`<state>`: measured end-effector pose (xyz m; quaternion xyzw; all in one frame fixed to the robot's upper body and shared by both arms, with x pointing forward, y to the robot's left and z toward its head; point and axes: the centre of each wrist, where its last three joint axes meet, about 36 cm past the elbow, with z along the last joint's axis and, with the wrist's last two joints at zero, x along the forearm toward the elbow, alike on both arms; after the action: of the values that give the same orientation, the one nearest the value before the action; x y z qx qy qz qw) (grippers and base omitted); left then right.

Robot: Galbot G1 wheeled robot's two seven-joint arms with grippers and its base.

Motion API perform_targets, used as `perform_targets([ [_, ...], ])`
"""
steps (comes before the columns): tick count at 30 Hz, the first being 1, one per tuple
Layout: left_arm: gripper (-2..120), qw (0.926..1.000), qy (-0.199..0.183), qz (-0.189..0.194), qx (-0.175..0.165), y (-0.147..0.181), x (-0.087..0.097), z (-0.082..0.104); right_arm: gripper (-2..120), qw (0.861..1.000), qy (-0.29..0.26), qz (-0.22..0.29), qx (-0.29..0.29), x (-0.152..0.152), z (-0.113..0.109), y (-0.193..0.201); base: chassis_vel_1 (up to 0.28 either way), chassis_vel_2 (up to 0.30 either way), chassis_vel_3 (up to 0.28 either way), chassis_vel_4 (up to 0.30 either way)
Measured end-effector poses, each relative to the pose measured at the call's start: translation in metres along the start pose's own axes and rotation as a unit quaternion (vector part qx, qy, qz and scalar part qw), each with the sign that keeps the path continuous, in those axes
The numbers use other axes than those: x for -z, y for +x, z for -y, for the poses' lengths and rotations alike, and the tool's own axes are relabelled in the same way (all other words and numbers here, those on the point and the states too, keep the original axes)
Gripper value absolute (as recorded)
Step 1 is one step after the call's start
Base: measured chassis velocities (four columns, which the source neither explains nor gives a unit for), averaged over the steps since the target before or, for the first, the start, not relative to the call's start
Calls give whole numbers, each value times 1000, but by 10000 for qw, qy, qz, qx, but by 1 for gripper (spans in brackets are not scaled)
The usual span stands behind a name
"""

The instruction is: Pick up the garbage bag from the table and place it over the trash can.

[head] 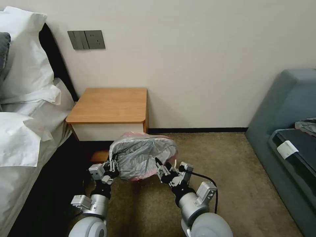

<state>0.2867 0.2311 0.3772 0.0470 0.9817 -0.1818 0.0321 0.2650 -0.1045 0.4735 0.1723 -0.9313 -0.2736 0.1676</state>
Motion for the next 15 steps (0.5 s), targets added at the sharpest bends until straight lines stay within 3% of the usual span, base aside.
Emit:
perform_targets([
  [4, 5, 10000, 16, -22, -4, 0, -1, 1, 0, 10000, -45, 68, 52, -2, 1, -2, 0, 0, 0, 0],
  [11, 5, 10000, -1, -29, -5, 0, -1, 2, 0, 10000, 26, 77, 12, -5, -3, -2, 0, 0, 0, 0],
  [15, 5, 9999, -101, 2, 2, 0, -1, 2, 0, 9992, 293, 0, -255, -1, -19, 9, 0, 0, 0, 0],
])
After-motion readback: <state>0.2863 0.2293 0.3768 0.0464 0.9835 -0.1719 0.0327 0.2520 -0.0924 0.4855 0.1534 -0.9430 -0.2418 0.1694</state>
